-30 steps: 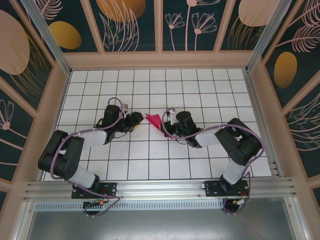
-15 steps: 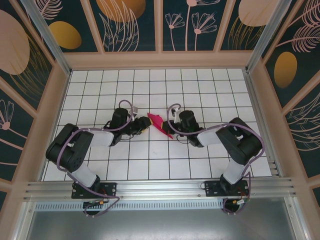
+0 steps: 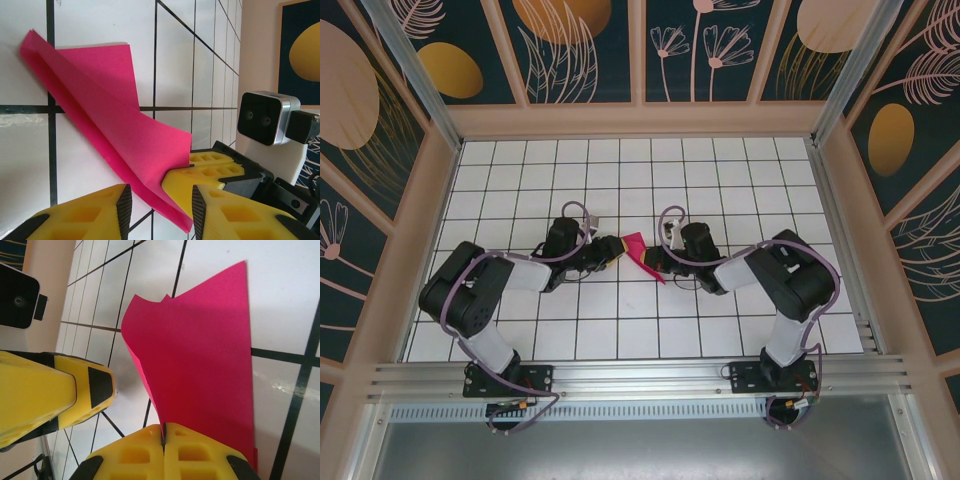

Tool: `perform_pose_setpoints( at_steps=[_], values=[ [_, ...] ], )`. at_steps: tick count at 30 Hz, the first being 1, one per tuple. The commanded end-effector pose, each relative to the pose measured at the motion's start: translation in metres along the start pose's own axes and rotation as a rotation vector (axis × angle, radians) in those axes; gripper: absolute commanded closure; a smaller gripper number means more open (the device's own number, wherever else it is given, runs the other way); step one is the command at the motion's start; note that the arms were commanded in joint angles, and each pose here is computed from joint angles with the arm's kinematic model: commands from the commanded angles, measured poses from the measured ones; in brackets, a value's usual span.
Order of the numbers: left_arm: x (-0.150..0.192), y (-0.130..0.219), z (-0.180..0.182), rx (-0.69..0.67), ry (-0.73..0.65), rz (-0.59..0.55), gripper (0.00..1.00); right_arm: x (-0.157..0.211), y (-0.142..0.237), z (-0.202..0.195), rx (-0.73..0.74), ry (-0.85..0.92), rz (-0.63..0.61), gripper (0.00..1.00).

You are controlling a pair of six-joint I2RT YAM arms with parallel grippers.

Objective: Fold a paper plane with a square sheet of paper (pick it up from the middle)
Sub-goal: Fold the wing for the fifth time at the center of the table.

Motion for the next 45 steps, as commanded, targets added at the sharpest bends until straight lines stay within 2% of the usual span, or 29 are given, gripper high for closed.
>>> perform_pose_setpoints(
  at_steps=[1, 12, 23, 35, 45],
  values=[
    [-0.007, -0.004, -0.021, 0.071, -0.049, -0.006, 0.62, 0.003, 0.001, 0.001, -0.049, -0.043, 0.017, 1.0],
    [0.001, -0.017, -0.014, 0.091, -0.051, 0.029, 0.68, 0.005, 0.006, -0.014, -0.025, -0.108, 0.009, 1.0],
    [0.001, -0.035, -0.013, 0.097, -0.053, 0.071, 0.72, 0.009, 0.006, -0.025, 0.027, -0.086, 0.021, 1.0],
    [-0.002, -0.049, -0.003, 0.05, -0.03, 0.095, 0.75, 0.008, 0.004, -0.024, 0.069, 0.023, 0.062, 0.88],
    [-0.005, -0.047, -0.004, 0.019, -0.046, 0.089, 0.75, -0.001, -0.002, -0.01, 0.185, 0.227, 0.075, 0.77]
  ],
)
Point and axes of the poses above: each hand's point on the last joint's axis, 136 mm out from that joint toward the fingers, its own y axis back along the fingers, its own z axis along the line the jaws close on, x = y × z, the point moved 1 cm from there along y, back along the fingers, and after that the axes turned 6 degrees about -y, right-handed, at the moved point
